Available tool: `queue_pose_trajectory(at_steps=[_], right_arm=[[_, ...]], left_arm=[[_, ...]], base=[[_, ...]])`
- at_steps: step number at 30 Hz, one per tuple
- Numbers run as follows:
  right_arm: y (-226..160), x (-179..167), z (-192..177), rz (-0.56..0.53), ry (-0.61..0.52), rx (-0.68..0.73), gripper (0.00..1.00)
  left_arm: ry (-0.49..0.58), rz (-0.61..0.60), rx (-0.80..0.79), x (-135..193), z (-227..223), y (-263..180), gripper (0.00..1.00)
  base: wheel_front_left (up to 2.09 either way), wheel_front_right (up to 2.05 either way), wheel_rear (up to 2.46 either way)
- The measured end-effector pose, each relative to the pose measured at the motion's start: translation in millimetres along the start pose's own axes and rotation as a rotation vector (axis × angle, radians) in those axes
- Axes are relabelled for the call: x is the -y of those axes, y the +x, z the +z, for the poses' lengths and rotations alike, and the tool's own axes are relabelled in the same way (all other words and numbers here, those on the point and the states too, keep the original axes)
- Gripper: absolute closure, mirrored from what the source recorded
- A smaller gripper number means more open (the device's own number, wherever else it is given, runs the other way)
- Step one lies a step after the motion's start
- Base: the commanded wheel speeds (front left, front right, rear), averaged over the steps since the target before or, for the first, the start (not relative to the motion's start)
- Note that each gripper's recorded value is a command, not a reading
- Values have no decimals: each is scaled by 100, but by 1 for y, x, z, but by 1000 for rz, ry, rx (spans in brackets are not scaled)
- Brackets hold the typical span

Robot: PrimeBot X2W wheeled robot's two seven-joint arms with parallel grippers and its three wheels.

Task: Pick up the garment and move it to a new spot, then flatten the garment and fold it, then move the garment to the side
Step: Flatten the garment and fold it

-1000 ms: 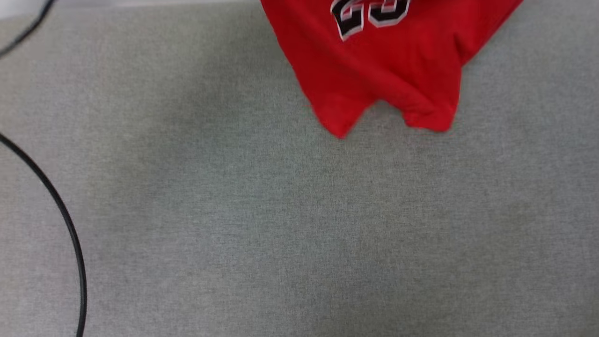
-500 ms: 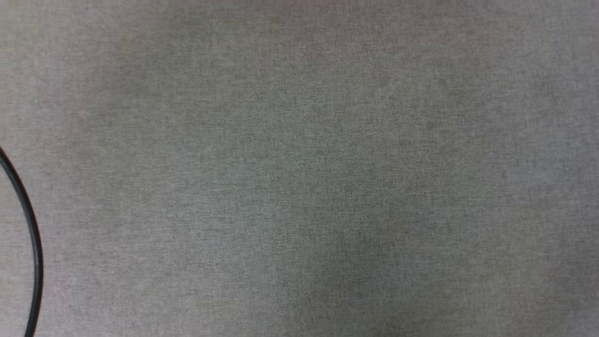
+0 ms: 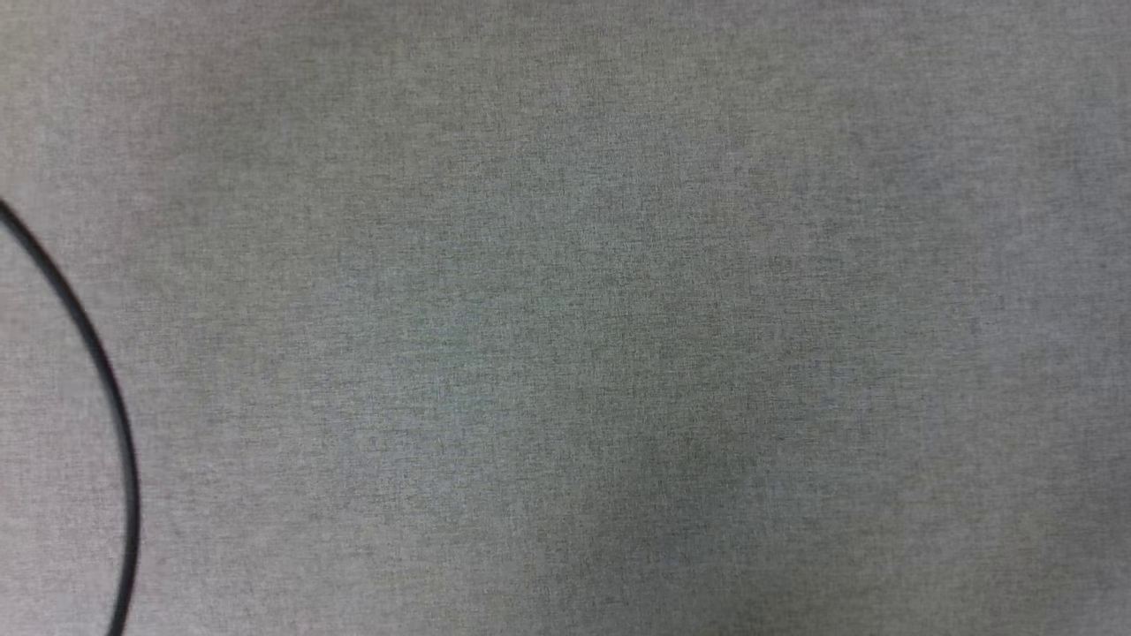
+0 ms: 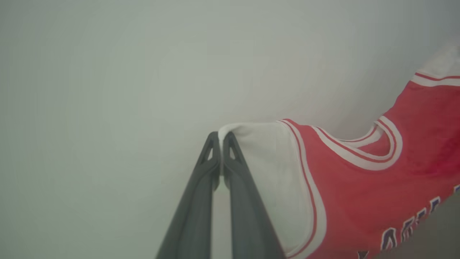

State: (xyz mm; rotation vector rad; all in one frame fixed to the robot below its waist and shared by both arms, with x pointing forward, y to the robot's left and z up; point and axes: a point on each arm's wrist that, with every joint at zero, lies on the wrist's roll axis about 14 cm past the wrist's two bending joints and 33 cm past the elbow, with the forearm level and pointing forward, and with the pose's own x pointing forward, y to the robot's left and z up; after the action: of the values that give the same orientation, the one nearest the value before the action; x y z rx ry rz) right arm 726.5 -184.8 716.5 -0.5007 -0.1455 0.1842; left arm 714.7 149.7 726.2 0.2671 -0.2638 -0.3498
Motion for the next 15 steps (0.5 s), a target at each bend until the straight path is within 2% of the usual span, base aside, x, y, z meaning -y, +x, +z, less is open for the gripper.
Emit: queue_pose_trajectory(at_steps=[7,15], right_arm=[[-19,-43,-57,93,33,-93,100],[-73,-102,-112,234,108,-197,100]], left_arm=[[-17,-55,-97,23,-55,-25,100],[-99,-125,-222,60,-119,-87,100]], base=[[0,0,0],[0,0,0]])
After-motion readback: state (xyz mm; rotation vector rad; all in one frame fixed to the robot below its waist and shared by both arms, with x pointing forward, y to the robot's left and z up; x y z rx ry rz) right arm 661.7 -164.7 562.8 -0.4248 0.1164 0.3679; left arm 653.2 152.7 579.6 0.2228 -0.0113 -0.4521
